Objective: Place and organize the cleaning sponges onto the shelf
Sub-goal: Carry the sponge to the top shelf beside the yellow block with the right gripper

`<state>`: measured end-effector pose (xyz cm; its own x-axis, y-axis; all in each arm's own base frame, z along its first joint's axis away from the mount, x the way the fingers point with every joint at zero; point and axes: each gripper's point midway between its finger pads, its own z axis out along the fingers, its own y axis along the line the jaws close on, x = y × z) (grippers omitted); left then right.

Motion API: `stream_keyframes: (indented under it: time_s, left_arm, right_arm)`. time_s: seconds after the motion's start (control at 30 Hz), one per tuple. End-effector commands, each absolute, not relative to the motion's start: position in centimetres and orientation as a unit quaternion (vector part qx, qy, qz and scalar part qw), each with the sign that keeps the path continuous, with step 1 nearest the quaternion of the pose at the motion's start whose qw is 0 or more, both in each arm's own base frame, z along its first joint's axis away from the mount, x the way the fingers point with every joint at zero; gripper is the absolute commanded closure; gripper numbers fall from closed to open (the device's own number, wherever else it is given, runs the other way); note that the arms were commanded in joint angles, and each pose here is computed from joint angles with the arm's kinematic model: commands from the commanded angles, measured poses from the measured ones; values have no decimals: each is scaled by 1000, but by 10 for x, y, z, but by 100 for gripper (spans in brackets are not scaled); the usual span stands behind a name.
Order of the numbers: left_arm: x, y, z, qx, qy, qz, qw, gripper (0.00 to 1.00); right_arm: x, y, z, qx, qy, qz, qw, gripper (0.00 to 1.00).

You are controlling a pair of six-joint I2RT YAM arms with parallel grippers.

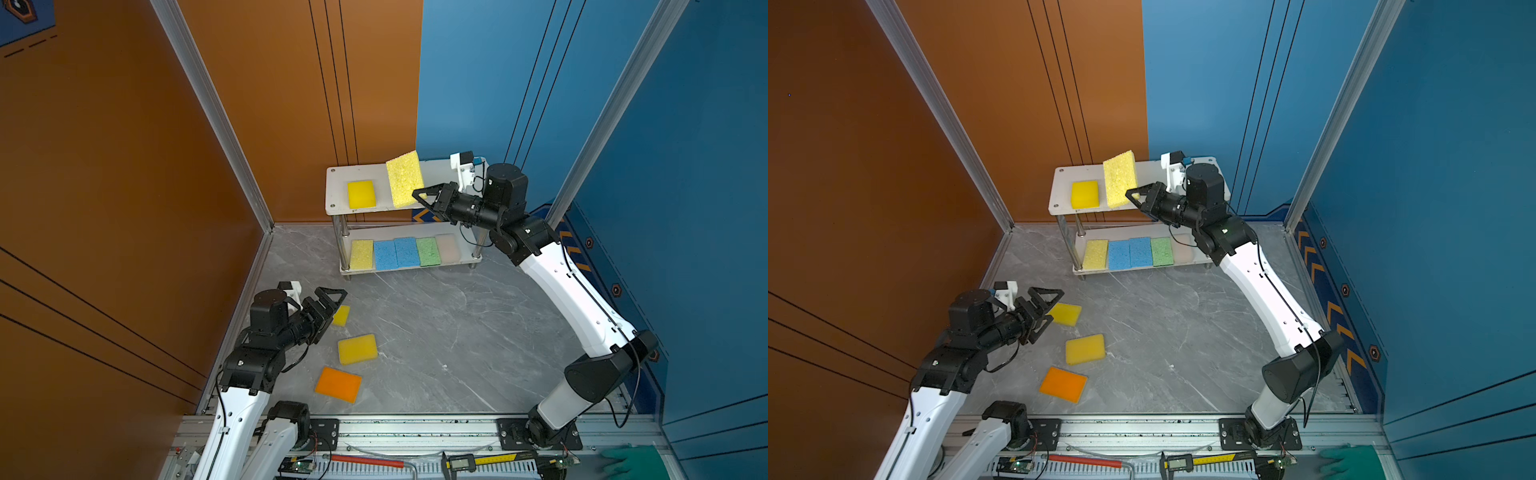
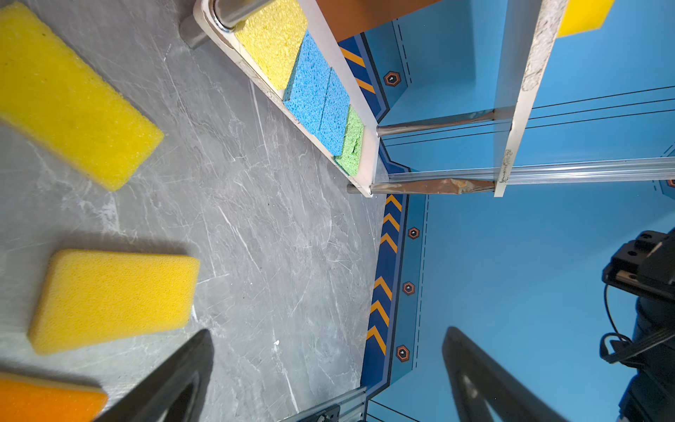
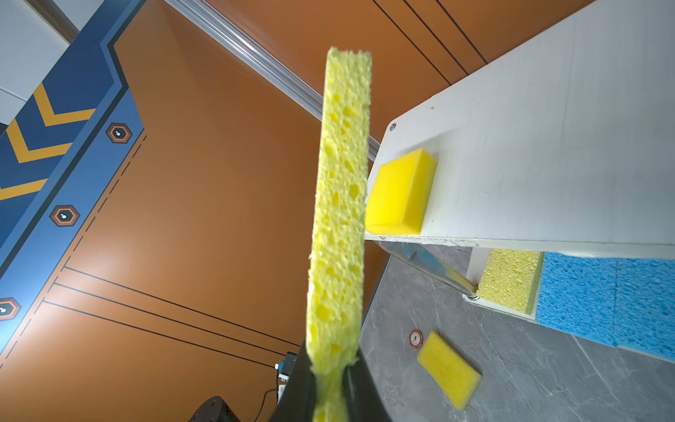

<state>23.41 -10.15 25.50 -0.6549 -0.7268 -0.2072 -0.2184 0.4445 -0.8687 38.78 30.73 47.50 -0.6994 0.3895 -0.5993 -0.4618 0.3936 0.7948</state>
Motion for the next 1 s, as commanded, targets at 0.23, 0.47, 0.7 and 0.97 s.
stream_keyframes:
  time_s: [0.23,0.47,0.7,0.97]
  left_arm:
    - [227,-107,247,-273,814,-435,273,2]
    - [221,-107,244,-268,822,-428,264,2]
    - [217,-103,240,-270,827,-420,258,2]
    - [222,-96,238,-280,825,-423,250,2]
  right_arm:
    - [405,305,477,-17,748,519,413,86]
    - [421,319,467,-11,756,509,413,86]
    - [440,336,457,-11,759,509,406,86]
    - [459,350,439,-3,766,511,390,86]
